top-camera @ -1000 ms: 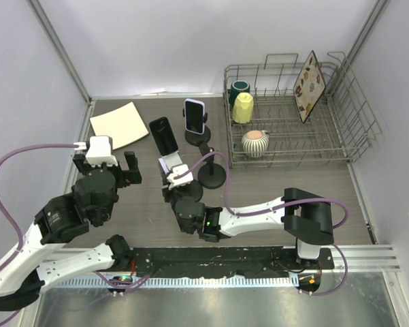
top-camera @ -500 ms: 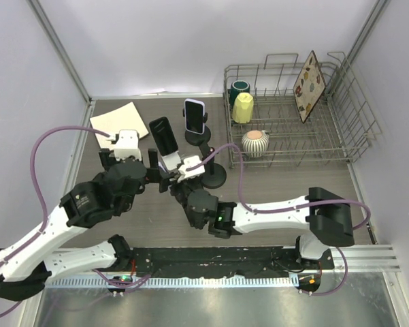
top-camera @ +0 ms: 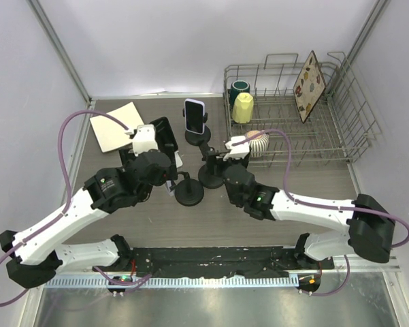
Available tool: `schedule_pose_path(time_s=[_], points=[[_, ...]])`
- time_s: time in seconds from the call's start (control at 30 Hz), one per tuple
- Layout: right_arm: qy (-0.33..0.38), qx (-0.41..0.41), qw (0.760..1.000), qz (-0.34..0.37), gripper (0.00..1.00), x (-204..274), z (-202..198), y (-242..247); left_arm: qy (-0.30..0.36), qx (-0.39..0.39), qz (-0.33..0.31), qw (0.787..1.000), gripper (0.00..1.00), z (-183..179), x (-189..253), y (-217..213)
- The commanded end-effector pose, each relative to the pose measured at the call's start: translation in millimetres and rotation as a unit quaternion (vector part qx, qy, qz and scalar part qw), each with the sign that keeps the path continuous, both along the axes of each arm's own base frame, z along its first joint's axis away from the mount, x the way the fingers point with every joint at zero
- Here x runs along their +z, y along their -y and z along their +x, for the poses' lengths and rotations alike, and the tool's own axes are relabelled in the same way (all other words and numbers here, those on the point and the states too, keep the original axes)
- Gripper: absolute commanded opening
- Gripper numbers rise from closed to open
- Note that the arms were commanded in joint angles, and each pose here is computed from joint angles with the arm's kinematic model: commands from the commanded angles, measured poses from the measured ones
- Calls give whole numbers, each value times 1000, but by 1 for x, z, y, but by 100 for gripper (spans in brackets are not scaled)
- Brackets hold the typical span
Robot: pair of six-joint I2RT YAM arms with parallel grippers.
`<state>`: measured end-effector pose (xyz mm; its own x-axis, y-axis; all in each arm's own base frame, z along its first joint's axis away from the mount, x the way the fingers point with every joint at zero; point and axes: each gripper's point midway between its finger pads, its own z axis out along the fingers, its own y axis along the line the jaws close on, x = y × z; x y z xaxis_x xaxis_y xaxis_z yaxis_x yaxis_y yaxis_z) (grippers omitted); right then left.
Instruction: Remove the phone from the phone stand
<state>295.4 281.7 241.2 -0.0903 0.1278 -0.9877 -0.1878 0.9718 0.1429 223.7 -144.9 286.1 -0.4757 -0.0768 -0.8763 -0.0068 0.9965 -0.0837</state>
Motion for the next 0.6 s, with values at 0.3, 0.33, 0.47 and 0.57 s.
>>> schedule_pose_path(time_s=[0.3, 0.33, 0.47, 0.57], points=[[1, 62, 997, 42, 86, -22, -13, 6, -14, 35, -26, 999, 92, 4, -36, 22], [3, 70, 997, 41, 86, -23, -13, 3, -13, 38, -20, 999, 90, 5, -36, 21], [9, 109, 993, 46, 86, -30, -20, -6, -21, 35, -4, 999, 80, 5, -45, 24], [10, 128, 991, 44, 86, -32, -23, -12, -24, 32, -1, 999, 67, 5, -49, 26]])
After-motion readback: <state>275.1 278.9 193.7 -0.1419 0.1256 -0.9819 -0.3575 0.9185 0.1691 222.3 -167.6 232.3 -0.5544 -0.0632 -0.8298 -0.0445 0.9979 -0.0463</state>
